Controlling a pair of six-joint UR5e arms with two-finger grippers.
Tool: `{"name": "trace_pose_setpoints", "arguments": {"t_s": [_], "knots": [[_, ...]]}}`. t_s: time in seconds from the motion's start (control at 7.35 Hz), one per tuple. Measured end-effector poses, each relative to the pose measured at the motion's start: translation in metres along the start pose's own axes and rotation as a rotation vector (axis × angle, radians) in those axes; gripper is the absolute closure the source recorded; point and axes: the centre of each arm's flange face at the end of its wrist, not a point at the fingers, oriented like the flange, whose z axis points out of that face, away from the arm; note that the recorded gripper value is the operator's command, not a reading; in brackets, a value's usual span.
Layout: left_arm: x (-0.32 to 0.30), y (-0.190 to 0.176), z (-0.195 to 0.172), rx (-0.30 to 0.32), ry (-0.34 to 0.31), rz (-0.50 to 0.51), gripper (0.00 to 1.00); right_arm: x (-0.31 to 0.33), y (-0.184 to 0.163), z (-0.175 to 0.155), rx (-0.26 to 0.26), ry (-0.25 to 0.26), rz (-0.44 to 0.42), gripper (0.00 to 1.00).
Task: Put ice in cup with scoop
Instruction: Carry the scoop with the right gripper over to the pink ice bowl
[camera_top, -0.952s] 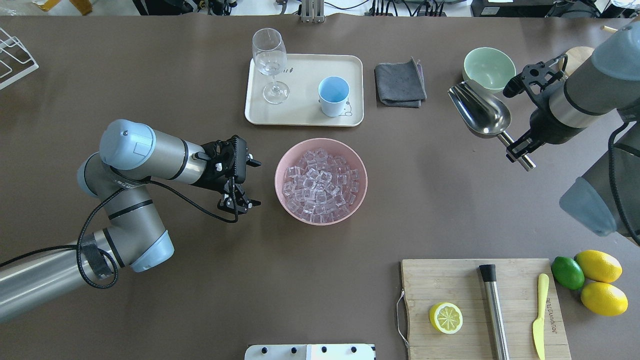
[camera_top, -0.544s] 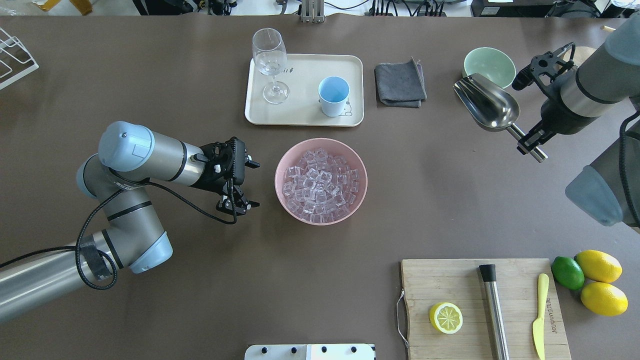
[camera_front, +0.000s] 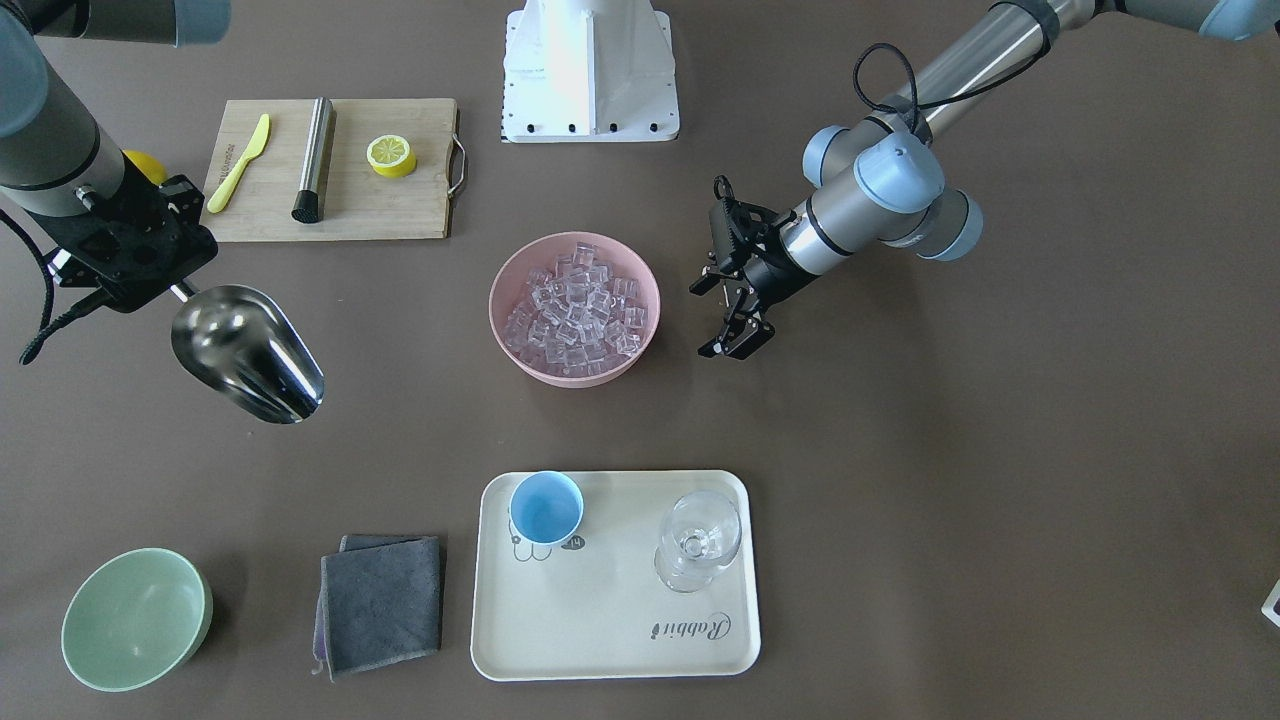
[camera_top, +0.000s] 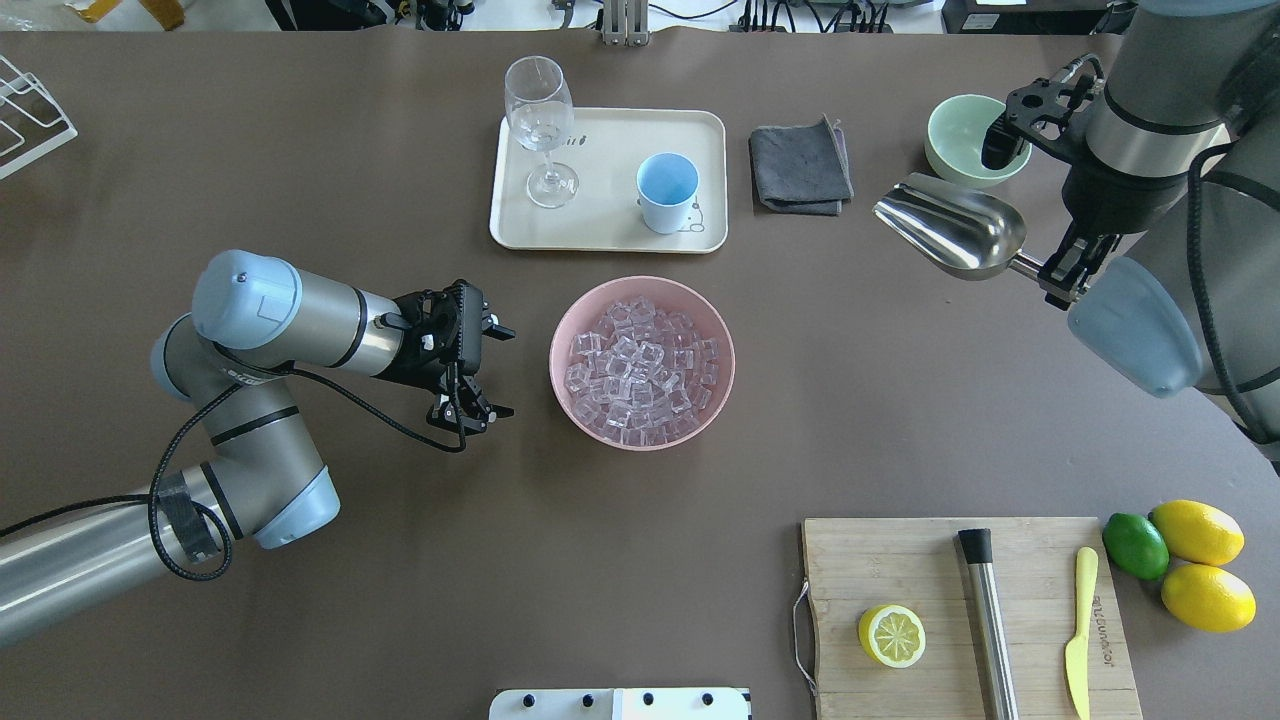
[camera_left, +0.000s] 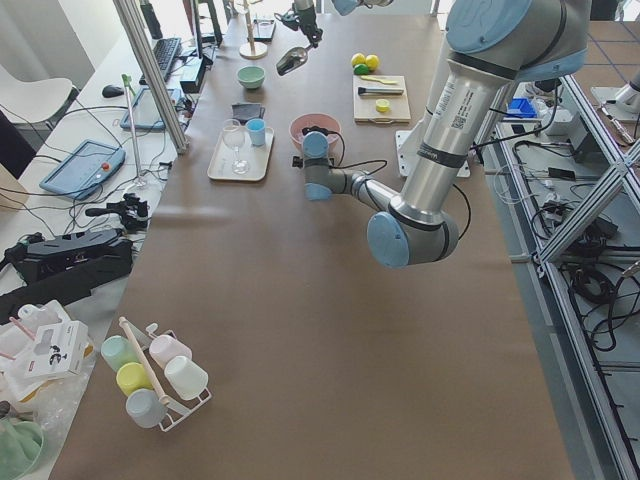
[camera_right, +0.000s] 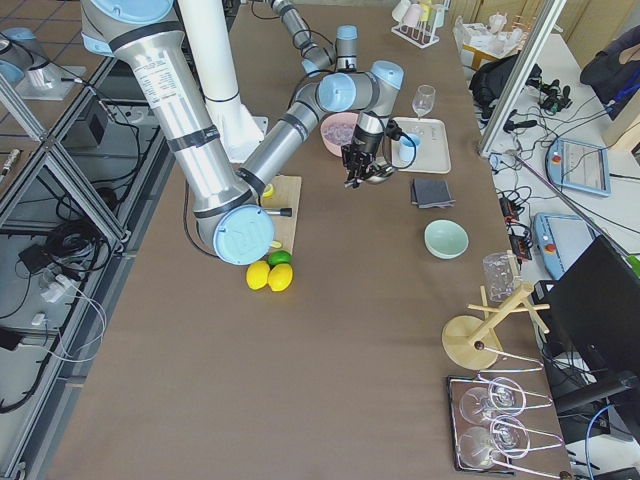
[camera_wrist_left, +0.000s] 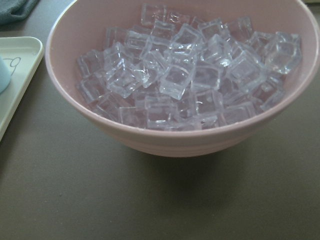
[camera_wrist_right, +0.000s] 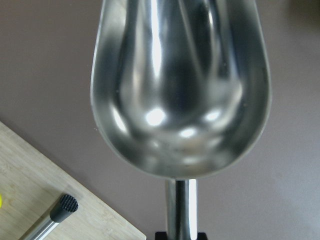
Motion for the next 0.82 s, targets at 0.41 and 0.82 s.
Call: {"name": "trace_pose_setpoints", "arguments": {"t_s": [0.41,0.82], "knots": [[-0.004,0.014,0.009,0.041,-0.021,0.022,0.02,-0.002,0.016,-0.025,-0.055,-0.017,0.005,1.0],[-0.004,-0.013,-0.005,0.002,-0.027,0.002,0.02,-0.023,0.03,-0.052,-0.038,-0.005,-0.058,1.0]]}}
